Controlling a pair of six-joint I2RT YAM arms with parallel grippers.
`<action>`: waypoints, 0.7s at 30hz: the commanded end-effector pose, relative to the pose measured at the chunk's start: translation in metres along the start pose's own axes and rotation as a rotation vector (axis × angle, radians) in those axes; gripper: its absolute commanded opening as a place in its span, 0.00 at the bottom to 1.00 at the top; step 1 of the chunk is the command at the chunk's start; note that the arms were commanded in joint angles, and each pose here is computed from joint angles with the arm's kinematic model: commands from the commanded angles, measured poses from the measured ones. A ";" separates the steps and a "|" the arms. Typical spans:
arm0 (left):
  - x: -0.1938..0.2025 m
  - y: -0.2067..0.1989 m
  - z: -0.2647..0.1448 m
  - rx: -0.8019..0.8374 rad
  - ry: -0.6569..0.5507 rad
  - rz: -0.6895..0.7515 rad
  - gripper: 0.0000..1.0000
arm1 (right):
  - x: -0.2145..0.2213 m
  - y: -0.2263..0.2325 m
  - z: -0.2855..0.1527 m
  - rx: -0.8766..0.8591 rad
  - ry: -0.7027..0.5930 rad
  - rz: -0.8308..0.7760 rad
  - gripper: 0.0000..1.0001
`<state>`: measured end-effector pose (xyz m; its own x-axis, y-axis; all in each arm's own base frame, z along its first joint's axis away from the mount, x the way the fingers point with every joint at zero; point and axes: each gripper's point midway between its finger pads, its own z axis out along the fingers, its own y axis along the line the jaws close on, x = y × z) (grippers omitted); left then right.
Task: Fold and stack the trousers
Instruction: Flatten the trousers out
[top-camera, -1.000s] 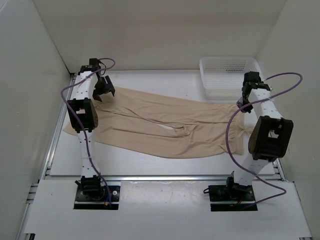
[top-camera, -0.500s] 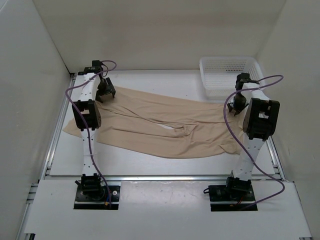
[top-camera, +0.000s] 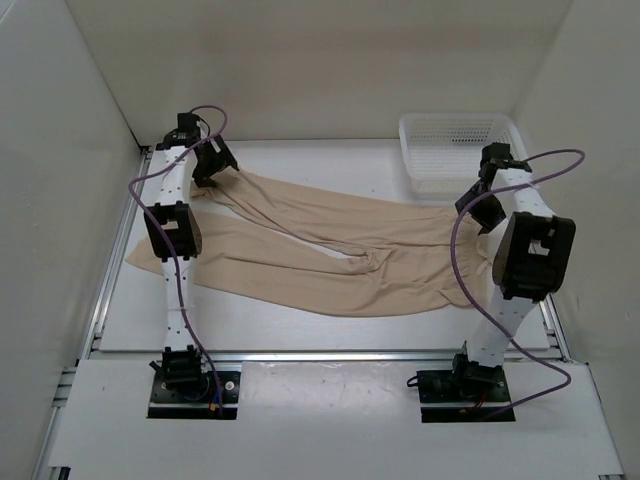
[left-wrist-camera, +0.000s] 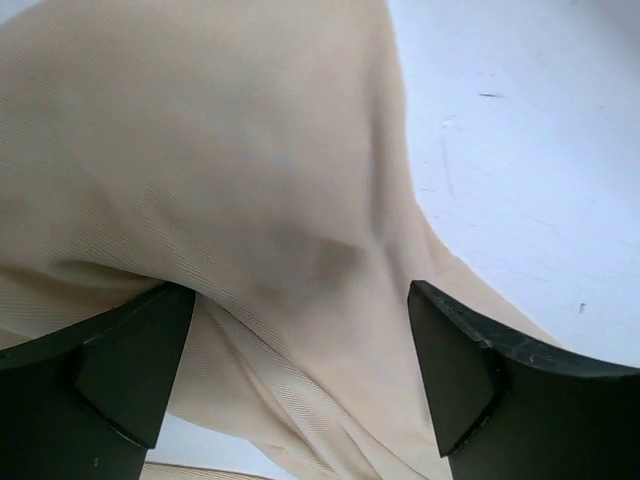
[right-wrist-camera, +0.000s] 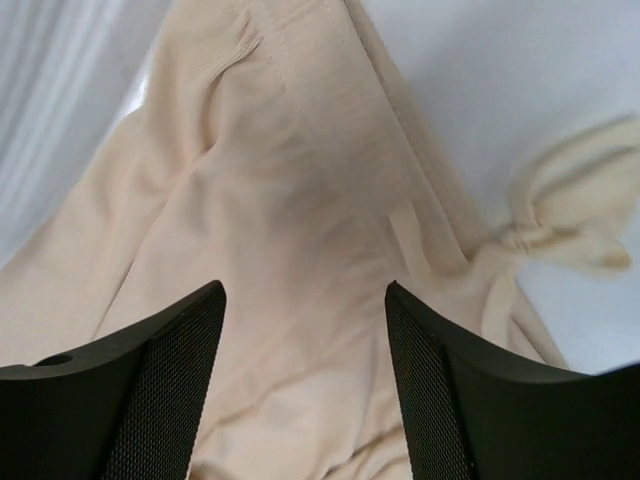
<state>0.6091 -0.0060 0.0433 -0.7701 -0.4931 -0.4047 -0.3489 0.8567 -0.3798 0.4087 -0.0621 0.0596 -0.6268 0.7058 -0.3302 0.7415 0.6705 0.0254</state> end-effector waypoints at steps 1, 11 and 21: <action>-0.056 -0.043 -0.091 0.122 -0.189 0.041 1.00 | -0.018 -0.004 -0.062 -0.092 -0.123 0.034 0.70; -0.039 0.042 -0.212 -0.130 -0.219 -0.050 0.98 | 0.063 -0.056 -0.086 -0.149 -0.049 0.005 0.54; 0.127 0.179 -0.203 -0.347 0.015 -0.394 0.85 | 0.147 -0.093 -0.108 -0.307 0.018 -0.014 0.54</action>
<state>0.3702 0.0977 0.1171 -0.6469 -0.6883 -0.3284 -0.6717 0.7181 -0.1819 0.2270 -0.0073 0.1042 -0.6224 0.7124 -0.3241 0.6725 0.6986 0.2441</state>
